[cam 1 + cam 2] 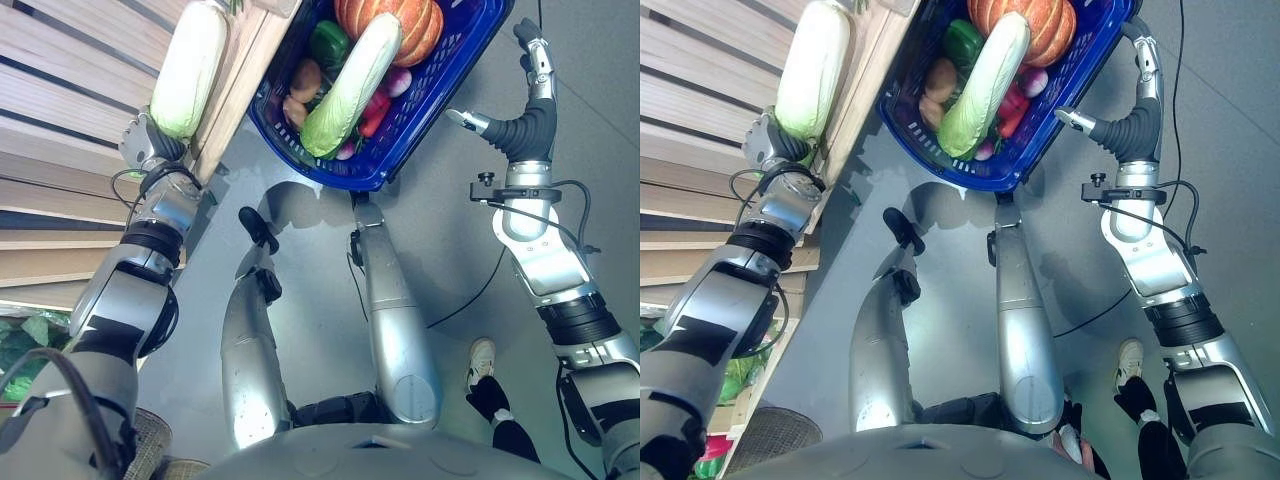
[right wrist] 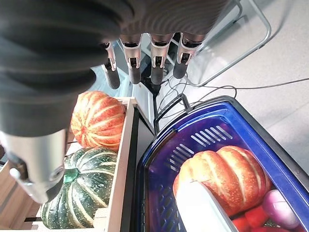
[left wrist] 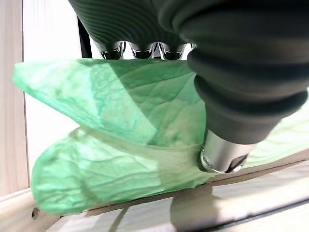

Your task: Pick up fruits and vegetables into the basket

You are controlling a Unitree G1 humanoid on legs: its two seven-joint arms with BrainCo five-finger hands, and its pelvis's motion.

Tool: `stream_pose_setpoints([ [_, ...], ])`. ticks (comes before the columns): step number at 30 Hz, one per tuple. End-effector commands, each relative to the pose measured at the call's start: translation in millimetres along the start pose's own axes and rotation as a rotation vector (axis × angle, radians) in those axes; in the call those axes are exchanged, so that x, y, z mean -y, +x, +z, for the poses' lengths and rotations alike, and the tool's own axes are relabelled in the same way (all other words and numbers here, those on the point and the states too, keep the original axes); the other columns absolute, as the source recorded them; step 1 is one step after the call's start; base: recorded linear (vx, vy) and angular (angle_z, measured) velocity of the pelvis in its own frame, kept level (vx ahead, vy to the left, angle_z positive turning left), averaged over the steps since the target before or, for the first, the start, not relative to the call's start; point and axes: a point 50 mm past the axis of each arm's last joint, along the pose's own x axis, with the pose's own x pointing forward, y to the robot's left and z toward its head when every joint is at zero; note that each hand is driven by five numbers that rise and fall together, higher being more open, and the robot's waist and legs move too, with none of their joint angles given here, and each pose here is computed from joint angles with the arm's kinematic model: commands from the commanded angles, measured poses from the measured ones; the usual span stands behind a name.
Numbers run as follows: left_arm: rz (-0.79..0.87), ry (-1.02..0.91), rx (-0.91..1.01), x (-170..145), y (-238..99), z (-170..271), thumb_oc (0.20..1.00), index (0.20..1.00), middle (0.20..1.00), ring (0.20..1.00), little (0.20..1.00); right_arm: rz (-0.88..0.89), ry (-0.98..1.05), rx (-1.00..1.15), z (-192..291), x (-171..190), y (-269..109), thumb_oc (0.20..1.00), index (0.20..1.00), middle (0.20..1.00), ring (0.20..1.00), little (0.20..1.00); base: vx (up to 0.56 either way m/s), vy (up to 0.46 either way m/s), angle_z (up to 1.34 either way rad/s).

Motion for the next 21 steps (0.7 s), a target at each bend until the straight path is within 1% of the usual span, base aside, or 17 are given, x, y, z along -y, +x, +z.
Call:
stream_pose_setpoints([
  [1, -0.066, 0.061, -0.099, 12, -7, -41, 0.2, 0.2, 0.2, 0.2, 0.2, -0.035, 0.077, 0.08, 14, -1, -6, 1.0, 1.0, 1.0, 1.0, 1.0, -0.01, 0.037, 0.0],
  [4, -0.062, 0.049, -0.078, 12, -8, -41, 0.2, 0.2, 0.2, 0.2, 0.2, -0.034, 0.055, 0.098, 17, 1, -7, 1.0, 1.0, 1.0, 1.0, 1.0, -0.01, 0.033, 0.01],
  [7, -0.054, 0.04, -0.034, 11, -9, -40, 0.2, 0.2, 0.2, 0.2, 0.2, -0.028, -0.026, 0.139, 21, 4, -7, 1.0, 1.0, 1.0, 1.0, 1.0, -0.02, 0.047, 0.02],
  [10, -0.046, 0.035, 0.024, 8, -10, -38, 0.2, 0.2, 0.2, 0.2, 0.2, 0.009, -0.063, 0.168, 26, 7, -7, 1.0, 1.0, 1.0, 1.0, 1.0, -0.01, 0.025, 0.0],
  [11, -0.04, 0.03, 0.042, 7, -10, -37, 0.2, 0.2, 0.2, 0.2, 0.2, 0.027, -0.046, 0.173, 27, 7, -7, 1.0, 1.0, 1.0, 1.0, 1.0, 0.0, 0.0, 0.0],
  [13, -0.023, -0.001, 0.11, 3, -13, -33, 0.2, 0.2, 0.2, 0.2, 0.2, 0.074, 0.074, 0.152, 30, 7, -9, 1.0, 1.0, 1.0, 1.0, 1.0, -0.01, 0.0, 0.02],
  [16, 0.001, -0.053, 0.212, -2, -17, -24, 0.2, 0.2, 0.2, 0.2, 0.2, 0.131, 0.174, 0.129, 30, 3, -13, 1.0, 1.0, 1.0, 1.0, 1.0, -0.02, -0.013, 0.05],
  [21, 0.038, -0.167, 0.355, -16, -29, -9, 0.2, 0.2, 0.2, 0.2, 0.2, 0.195, 0.288, 0.123, 34, -3, -18, 1.0, 1.0, 1.0, 1.0, 1.0, -0.02, -0.022, 0.1],
])
